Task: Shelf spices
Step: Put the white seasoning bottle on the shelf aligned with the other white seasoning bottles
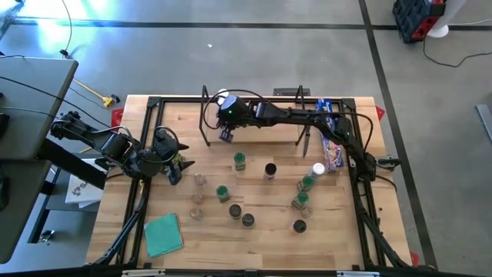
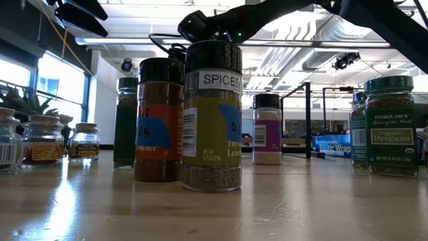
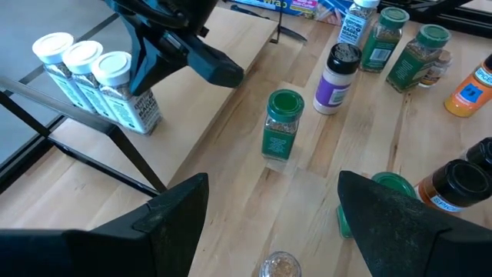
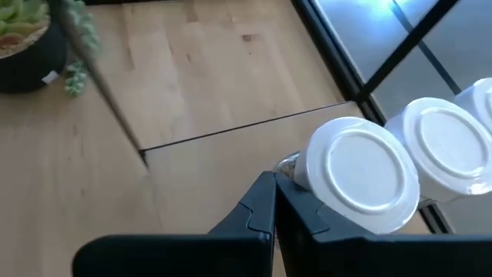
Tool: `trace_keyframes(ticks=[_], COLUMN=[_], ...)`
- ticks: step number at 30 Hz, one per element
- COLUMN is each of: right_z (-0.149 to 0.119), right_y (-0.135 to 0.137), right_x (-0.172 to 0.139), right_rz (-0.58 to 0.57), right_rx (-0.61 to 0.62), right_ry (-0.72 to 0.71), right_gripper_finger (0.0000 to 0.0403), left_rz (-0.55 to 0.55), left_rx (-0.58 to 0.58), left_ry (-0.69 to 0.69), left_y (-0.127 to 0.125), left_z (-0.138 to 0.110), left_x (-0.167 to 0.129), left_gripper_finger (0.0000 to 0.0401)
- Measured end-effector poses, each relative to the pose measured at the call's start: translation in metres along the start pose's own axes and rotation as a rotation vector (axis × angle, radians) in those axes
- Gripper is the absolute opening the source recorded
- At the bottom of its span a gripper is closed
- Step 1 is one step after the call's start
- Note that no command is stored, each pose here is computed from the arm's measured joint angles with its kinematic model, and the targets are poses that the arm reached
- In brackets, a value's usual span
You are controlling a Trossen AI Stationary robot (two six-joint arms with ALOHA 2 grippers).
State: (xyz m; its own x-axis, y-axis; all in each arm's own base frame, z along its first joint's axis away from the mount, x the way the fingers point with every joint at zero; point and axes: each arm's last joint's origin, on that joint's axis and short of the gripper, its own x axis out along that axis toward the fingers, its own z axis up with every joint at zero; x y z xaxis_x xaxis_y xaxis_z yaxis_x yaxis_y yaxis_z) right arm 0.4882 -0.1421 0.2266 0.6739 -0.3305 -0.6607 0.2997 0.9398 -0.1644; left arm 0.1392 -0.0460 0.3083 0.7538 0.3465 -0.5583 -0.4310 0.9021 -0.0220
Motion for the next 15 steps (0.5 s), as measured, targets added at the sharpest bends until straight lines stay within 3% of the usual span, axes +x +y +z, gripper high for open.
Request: trace_keyframes(ticks=[9,15], right_z=[0.006,0.030], right_y=[0.007,0.031], right_x=[-0.007,-0.065], right_rz=[0.012,0.064], right_rx=[-0.008,-0.093], right_ry=[-0.024,-0.080], right_gripper_finger=[0.0000,0.0000], left_rz=[-0.001,-0.001], left_rx=[0.000,0.001], left_ry=[0.000,0.002], left_y=[0.000,0.000], left_z=[0.000,0.000], left_x=[0.000,0.000], left_gripper_finger=[0.0284,0.0284])
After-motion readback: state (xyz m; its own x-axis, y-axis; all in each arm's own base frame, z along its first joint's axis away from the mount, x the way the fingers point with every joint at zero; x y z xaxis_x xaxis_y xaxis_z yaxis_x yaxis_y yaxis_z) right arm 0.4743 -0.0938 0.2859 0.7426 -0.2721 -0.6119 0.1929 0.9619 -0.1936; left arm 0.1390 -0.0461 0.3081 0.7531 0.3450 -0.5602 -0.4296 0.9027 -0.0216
